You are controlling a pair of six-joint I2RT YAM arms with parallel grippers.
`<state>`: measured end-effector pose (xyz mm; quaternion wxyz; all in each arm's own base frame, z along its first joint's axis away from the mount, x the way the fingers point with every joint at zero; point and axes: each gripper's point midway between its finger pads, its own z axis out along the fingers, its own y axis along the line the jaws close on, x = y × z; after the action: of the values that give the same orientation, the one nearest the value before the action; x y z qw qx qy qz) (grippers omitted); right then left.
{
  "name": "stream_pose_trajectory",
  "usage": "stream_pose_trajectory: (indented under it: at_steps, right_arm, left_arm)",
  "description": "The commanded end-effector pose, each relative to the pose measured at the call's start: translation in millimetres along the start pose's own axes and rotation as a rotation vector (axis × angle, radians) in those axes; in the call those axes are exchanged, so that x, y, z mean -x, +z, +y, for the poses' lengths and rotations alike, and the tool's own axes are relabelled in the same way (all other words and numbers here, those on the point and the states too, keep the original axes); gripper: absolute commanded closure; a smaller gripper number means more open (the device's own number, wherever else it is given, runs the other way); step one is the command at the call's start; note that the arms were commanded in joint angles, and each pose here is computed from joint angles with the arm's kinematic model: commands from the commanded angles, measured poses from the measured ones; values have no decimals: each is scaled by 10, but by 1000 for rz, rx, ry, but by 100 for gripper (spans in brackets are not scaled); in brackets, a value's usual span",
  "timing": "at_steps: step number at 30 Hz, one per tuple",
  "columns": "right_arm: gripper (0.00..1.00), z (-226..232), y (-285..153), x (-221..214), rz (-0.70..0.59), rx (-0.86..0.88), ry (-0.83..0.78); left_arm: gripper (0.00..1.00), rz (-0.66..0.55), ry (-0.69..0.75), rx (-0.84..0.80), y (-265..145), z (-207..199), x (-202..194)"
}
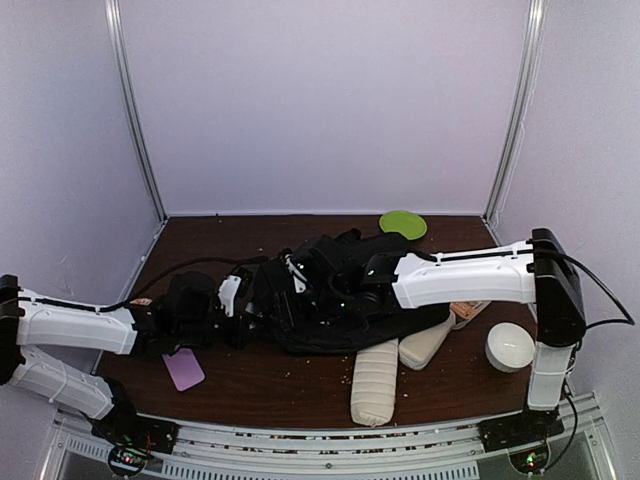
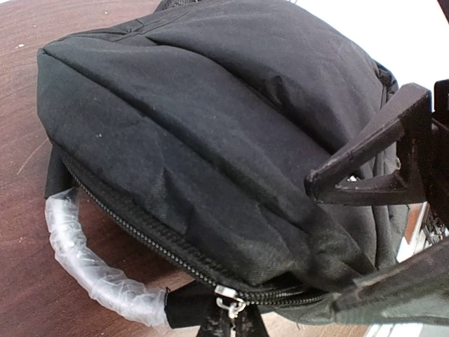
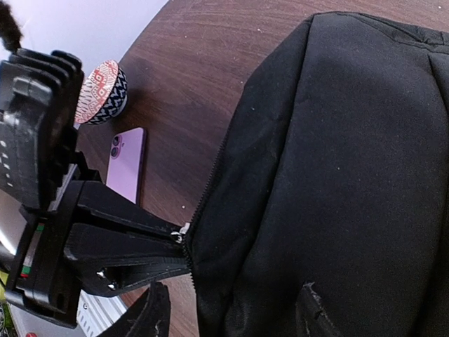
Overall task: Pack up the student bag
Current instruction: Unzip the student bag at the center of the board.
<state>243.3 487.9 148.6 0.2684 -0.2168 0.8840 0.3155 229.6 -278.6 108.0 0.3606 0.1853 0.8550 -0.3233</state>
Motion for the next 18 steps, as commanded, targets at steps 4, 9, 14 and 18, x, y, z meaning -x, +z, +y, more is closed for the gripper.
stream_pose_trajectory:
  at_steps: [4, 9, 14, 18]
  right_arm:
    - [46, -80, 46, -107, 56, -46, -31]
    - [58, -88, 61, -87, 61, -76, -68]
    - [84, -43, 29, -41, 53, -68, -93]
    - [100, 36, -34, -6, 48, -41, -100]
  left_arm:
    - [100, -100, 21, -49, -80, -175, 298]
    - [100, -101, 22, -48, -87, -178, 305]
    - [100, -98, 22, -44, -87, -169, 297]
    - [100, -95, 18, -38, -81, -153, 283]
